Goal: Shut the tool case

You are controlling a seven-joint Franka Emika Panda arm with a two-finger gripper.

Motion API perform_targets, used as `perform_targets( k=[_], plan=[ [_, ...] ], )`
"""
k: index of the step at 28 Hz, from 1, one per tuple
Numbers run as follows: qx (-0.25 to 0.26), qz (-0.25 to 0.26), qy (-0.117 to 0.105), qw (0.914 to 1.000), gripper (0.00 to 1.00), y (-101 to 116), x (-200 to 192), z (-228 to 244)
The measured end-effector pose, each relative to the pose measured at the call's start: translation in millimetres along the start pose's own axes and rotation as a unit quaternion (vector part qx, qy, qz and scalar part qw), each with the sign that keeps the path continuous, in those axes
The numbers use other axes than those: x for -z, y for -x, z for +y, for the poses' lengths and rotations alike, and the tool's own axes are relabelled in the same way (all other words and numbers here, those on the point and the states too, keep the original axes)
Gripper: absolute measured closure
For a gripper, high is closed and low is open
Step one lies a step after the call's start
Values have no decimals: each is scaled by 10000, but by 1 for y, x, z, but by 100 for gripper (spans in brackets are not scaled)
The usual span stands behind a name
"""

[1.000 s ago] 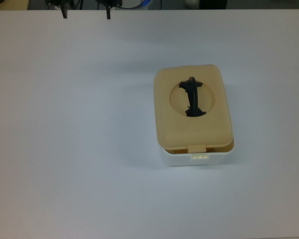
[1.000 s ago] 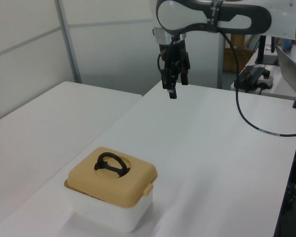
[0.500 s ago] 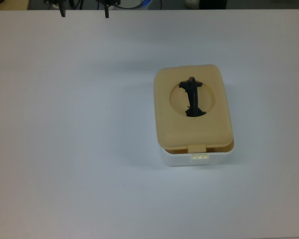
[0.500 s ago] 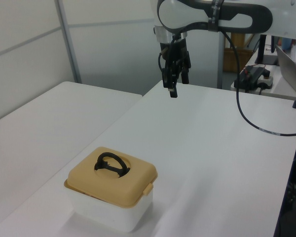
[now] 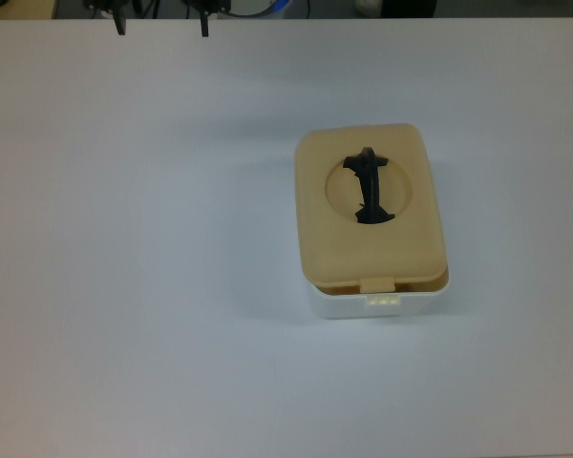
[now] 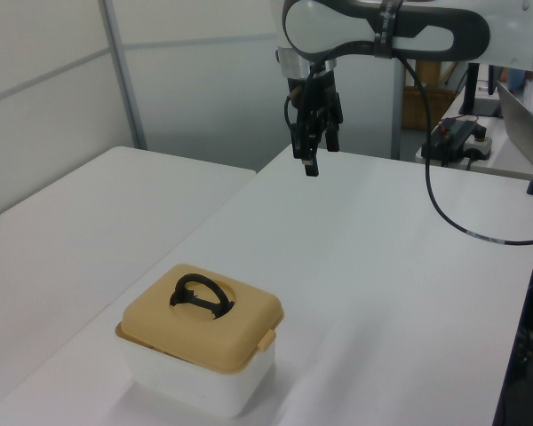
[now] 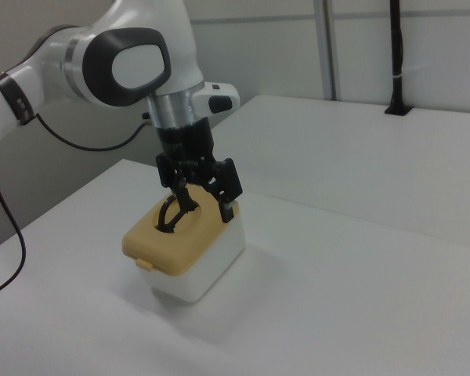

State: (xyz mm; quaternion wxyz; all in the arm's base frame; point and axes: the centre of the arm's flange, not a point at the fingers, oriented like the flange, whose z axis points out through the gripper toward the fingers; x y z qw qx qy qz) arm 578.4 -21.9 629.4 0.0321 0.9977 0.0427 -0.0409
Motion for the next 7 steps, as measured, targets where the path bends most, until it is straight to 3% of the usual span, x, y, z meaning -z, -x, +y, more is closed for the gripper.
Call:
perform_targets(
  k=[7],
  plan=[
    [2,-1,0,10000,0,-1,-2,0]
  ],
)
